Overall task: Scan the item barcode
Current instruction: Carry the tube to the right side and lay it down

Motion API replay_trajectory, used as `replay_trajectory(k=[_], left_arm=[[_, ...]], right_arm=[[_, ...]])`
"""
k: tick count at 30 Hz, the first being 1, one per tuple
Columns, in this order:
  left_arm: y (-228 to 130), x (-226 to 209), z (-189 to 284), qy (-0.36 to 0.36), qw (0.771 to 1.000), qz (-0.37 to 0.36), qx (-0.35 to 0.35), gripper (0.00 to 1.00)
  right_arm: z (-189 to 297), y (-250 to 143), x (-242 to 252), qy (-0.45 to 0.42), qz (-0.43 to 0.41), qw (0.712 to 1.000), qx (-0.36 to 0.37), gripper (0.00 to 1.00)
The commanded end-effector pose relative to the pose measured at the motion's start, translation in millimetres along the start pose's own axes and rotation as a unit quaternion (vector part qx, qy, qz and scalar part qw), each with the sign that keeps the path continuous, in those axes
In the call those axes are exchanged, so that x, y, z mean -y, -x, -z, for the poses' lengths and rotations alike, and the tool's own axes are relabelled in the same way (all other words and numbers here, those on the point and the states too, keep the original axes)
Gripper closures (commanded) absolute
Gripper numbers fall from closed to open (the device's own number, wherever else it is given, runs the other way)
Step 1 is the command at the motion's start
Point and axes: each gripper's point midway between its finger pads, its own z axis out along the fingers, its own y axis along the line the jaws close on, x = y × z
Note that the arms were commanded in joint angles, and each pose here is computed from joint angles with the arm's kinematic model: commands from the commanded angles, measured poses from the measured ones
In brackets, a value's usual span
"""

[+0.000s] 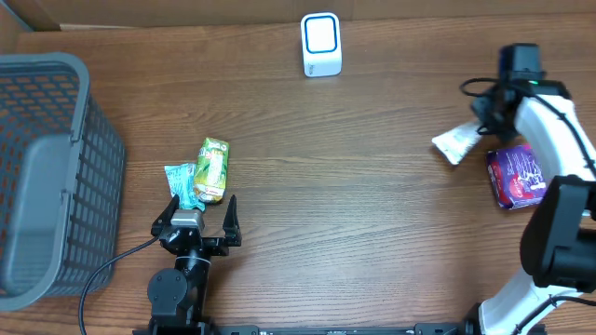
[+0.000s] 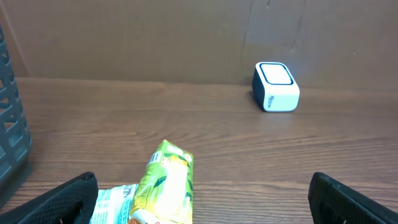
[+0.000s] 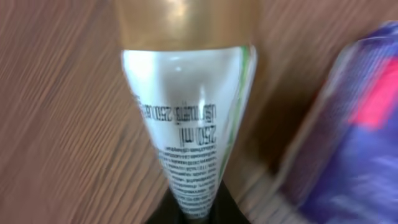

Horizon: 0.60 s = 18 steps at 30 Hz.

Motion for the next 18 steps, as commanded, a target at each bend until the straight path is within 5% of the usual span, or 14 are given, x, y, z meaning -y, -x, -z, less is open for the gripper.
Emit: replay_trajectory(k=[1,6,10,18], left_arm=[[0,-3,0,0.006,1.000,0.009,0.003,0.00],[0,-3,0,0.006,1.000,0.009,0.003,0.01],[0,-3,0,0.006,1.000,0.009,0.003,0.01],[0,-3,0,0.006,1.000,0.009,0.003,0.00]], right_arm=[[8,11,12,-0.005,-0.006,1.000,0.006,0.65],[10,2,26,-0.021,0.035,0.999,-0.030,0.27],[33,-5,11,0.007,0.081,0.995,-0.062,0.22],[112,-75,-80,0.204,0.260,0.933,-0.140,0.06]])
